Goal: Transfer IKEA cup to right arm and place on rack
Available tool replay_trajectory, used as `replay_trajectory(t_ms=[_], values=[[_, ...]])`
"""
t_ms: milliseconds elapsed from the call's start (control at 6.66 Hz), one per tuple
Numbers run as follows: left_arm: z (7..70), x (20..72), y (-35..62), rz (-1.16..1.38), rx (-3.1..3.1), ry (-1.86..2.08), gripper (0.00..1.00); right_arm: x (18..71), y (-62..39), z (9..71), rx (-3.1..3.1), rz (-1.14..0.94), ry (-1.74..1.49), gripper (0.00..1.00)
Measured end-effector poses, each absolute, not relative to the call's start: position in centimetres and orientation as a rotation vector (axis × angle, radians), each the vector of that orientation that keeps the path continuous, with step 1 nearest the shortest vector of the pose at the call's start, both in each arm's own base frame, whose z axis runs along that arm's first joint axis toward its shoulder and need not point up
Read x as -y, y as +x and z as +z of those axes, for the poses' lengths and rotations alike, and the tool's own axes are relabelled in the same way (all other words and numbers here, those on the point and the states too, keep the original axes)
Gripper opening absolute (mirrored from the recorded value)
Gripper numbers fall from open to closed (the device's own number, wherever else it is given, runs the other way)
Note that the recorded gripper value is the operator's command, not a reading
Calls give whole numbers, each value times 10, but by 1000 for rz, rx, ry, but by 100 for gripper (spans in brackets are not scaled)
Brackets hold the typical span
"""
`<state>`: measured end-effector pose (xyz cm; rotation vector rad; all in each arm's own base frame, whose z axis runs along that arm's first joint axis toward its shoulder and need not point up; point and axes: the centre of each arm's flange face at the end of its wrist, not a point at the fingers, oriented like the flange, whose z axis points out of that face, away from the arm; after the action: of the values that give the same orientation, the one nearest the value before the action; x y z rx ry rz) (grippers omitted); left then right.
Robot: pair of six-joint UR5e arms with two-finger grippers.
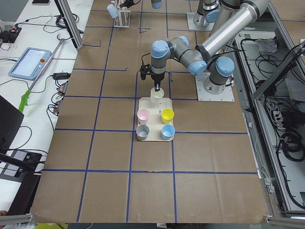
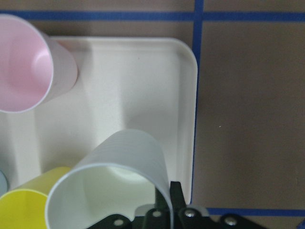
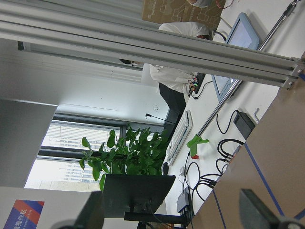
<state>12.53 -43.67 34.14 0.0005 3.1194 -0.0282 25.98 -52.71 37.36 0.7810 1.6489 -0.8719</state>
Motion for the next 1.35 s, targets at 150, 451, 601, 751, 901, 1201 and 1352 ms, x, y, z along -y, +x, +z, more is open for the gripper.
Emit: replay_trajectory(t_ms=[150,451,601,751,901,1201,1352], values=[[380,459,122,-67,-3130,19,0,528,260,370,-1650,-865,788,100],[438,501,115,-217,-3181,96,0,529,260,367,-1656,-857,796,100],[451,514,104,-317,-3224,162,0,529,260,365,-1659,-854,800,100],[457,523,94,-434,-3268,240,0,530,260,361,-1662,-851,806,100],[460,529,85,-571,-3293,346,0,531,260,358,-1665,-849,811,100],[453,547,71,-894,-3312,578,0,530,263,353,-1658,-826,823,99],[439,555,64,-1082,-3289,704,0,527,270,345,-1619,-782,851,100]])
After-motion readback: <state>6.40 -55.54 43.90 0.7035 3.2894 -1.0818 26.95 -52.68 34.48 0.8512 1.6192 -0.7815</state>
